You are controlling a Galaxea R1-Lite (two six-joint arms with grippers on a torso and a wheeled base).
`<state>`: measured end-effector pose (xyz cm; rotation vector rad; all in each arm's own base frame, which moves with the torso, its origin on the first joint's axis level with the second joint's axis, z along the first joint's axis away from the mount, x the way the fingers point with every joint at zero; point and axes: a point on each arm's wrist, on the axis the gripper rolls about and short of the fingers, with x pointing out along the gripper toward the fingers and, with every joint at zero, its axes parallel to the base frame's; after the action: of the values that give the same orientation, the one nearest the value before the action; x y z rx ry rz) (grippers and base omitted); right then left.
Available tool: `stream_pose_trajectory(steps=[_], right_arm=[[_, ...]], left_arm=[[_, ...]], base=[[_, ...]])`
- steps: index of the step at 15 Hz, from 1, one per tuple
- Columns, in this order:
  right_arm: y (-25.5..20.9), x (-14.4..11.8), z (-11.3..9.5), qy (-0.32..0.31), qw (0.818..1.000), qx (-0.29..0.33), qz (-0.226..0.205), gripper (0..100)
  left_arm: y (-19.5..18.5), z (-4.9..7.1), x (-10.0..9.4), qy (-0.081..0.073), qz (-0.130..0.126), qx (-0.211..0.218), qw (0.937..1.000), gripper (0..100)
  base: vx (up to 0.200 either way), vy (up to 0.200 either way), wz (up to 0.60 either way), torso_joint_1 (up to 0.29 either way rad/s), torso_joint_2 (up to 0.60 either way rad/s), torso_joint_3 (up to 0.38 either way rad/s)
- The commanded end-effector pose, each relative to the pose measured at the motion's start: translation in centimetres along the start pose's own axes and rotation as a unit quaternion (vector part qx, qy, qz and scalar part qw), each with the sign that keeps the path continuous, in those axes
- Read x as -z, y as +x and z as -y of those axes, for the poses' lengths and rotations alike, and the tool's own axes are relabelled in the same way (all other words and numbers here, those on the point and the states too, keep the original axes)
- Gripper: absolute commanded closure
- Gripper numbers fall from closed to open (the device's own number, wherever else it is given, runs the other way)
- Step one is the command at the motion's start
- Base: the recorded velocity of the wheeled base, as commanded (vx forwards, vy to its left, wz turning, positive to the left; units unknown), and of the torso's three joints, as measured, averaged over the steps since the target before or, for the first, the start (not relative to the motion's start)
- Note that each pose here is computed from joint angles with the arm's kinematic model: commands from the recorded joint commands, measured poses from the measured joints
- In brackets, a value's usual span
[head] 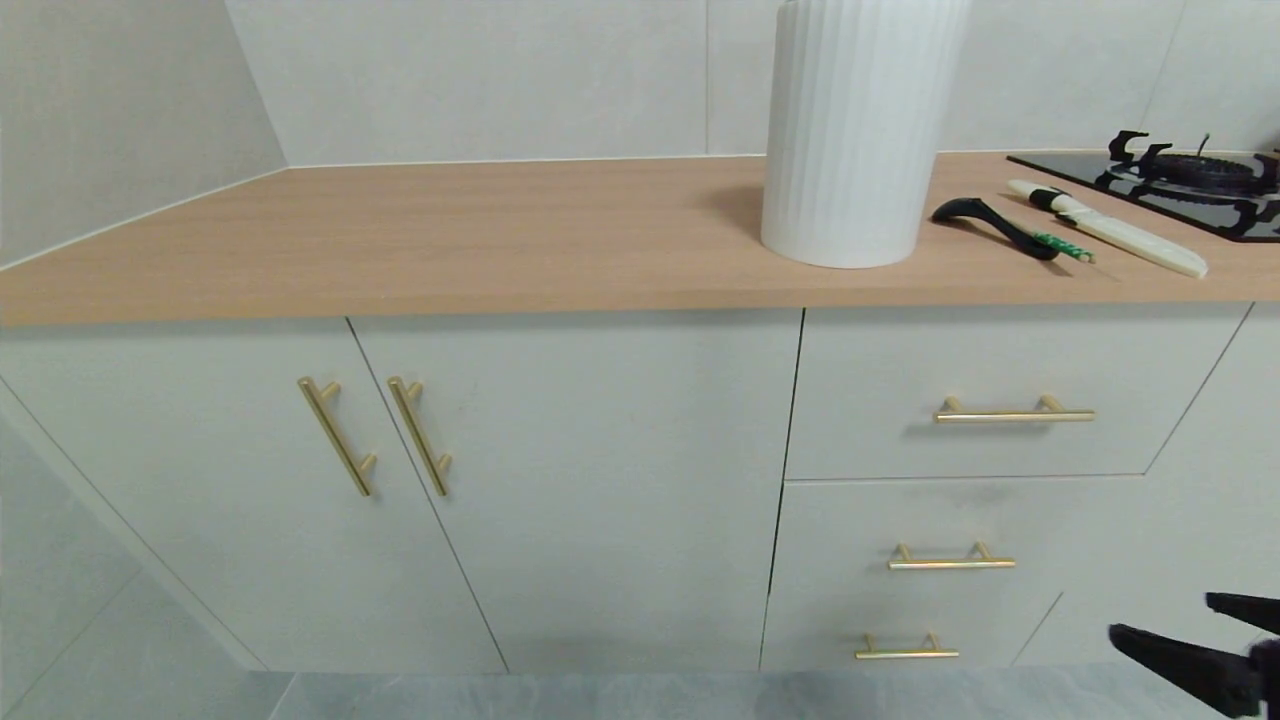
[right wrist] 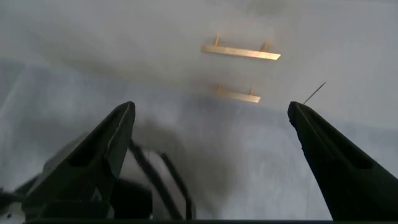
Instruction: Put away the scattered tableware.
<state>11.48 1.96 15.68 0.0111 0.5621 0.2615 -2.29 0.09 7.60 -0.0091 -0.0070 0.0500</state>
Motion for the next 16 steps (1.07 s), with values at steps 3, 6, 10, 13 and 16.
stream_pose_trajectory(steps=[3,6,10,13,16], right_arm=[[13.4,0.2,1.2,0.006,0.993,-0.002,-0.122,0],[18.3,2.8,1.9,0.006,0.987,0.028,-0.156,0],[21.8,4.3,2.8,0.005,0.993,0.075,-0.097,0],[23.0,4.8,3.3,0.011,0.992,0.104,-0.064,0],[24.3,5.1,3.6,0.012,0.990,0.141,-0.021,0]], left_arm=[[0.0,0.0,0.0,0.000,0.000,0.000,1.0000,0],[0.0,0.0,0.0,0.000,0.000,0.000,1.0000,0],[0.0,0.0,0.0,0.000,0.000,0.000,1.0000,0],[0.0,0.0,0.0,0.000,0.000,0.000,1.0000,0],[0.0,0.0,0.0,0.000,0.000,0.000,1.0000,0]], base=[[0.000,0.000,0.00,0.000,0.00,0.000],[0.000,0.000,0.00,0.000,0.00,0.000],[0.000,0.000,0.00,0.000,0.00,0.000],[0.000,0.000,0.00,0.000,0.00,0.000],[0.000,0.000,0.00,0.000,0.00,0.000]])
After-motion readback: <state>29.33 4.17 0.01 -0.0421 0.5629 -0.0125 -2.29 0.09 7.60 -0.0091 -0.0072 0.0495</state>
